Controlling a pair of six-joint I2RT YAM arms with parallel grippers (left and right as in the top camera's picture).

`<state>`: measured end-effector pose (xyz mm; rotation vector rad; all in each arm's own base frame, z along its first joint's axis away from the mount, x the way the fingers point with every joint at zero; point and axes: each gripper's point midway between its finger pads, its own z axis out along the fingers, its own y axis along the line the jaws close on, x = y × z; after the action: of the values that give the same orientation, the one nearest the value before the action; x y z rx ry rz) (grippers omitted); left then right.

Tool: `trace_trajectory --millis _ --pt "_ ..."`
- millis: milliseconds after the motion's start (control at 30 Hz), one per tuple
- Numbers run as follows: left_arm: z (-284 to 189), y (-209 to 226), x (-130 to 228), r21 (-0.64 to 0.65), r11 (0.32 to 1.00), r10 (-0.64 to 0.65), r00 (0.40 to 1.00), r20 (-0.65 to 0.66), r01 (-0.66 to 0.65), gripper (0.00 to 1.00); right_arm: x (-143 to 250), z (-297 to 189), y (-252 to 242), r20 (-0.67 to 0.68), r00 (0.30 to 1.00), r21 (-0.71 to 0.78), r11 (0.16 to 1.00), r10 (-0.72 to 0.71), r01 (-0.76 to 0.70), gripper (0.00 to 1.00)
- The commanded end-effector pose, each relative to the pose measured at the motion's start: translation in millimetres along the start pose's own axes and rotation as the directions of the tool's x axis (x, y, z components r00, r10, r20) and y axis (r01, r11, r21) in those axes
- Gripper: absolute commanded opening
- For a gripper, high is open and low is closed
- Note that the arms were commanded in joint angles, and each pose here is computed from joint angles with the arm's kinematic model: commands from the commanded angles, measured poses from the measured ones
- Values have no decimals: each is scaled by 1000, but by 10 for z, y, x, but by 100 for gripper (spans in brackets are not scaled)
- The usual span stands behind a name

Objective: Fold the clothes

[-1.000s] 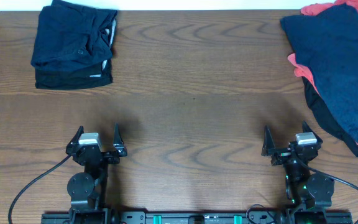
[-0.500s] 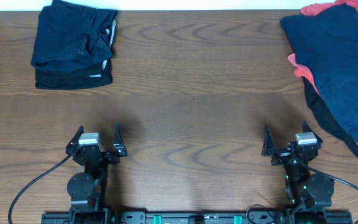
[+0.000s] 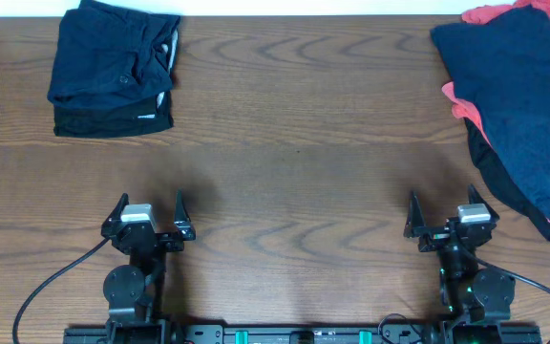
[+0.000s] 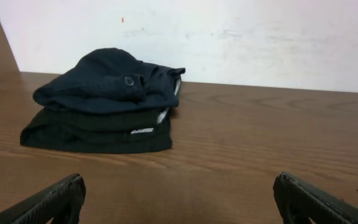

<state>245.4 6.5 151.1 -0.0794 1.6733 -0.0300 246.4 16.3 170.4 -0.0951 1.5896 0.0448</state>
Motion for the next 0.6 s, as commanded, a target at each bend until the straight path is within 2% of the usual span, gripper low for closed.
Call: trace_trajectory --millis 0,233,567 --pt "3 34 126 -16 1000 3 999 -43 -3 98 -54 -3 -5 25 1000 5 1000 16 -16 99" --pt "4 31 99 -14 1000 2 999 -33 -2 98 -296 -28 128 116 993 -74 997 9 0 99" --pt "-11 19 -71 -14 1000 2 1000 -30 -3 98 -624 -73 44 153 988 -28 1000 2 3 99"
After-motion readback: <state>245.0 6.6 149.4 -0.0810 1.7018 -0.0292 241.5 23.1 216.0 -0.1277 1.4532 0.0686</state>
